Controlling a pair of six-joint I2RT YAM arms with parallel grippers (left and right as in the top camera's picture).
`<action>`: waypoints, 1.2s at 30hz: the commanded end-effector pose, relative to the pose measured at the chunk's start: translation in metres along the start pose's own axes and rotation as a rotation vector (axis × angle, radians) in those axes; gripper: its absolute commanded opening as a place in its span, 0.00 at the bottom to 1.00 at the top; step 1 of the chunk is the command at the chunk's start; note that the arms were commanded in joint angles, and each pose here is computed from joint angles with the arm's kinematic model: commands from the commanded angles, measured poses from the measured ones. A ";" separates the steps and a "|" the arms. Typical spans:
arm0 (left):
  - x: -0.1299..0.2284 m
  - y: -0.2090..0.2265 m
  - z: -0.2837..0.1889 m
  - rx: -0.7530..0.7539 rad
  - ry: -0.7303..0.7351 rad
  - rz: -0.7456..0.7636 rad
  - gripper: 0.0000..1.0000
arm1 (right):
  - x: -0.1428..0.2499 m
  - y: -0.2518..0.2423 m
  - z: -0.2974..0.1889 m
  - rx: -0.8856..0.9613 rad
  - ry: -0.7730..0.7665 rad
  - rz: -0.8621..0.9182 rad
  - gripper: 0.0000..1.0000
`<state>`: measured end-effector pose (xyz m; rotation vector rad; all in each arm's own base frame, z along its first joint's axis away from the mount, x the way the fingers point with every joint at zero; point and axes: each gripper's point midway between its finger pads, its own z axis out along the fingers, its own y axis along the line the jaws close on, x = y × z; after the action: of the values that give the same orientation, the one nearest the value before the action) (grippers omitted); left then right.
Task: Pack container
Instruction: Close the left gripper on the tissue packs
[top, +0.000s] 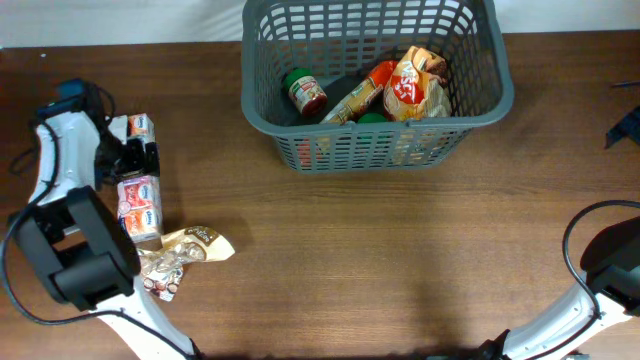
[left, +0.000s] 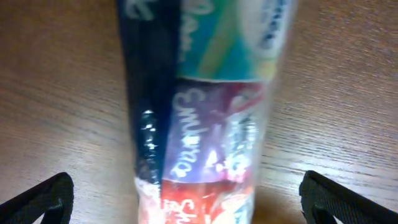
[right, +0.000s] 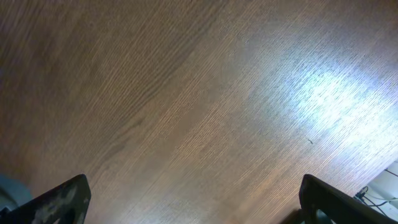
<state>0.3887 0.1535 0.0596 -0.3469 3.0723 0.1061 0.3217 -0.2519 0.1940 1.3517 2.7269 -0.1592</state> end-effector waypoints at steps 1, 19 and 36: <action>0.001 -0.002 0.008 -0.037 0.020 0.008 0.99 | 0.001 -0.001 0.000 0.002 0.000 0.011 0.99; 0.004 -0.001 0.039 -0.029 0.077 0.009 0.99 | 0.001 -0.001 0.000 0.002 0.000 0.011 0.99; -0.012 0.000 0.047 0.066 0.006 -0.037 0.99 | 0.001 -0.001 0.000 0.002 0.000 0.011 0.99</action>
<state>0.4033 0.1604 0.0194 -0.3676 3.0692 0.0607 0.3217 -0.2519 0.1940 1.3527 2.7264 -0.1592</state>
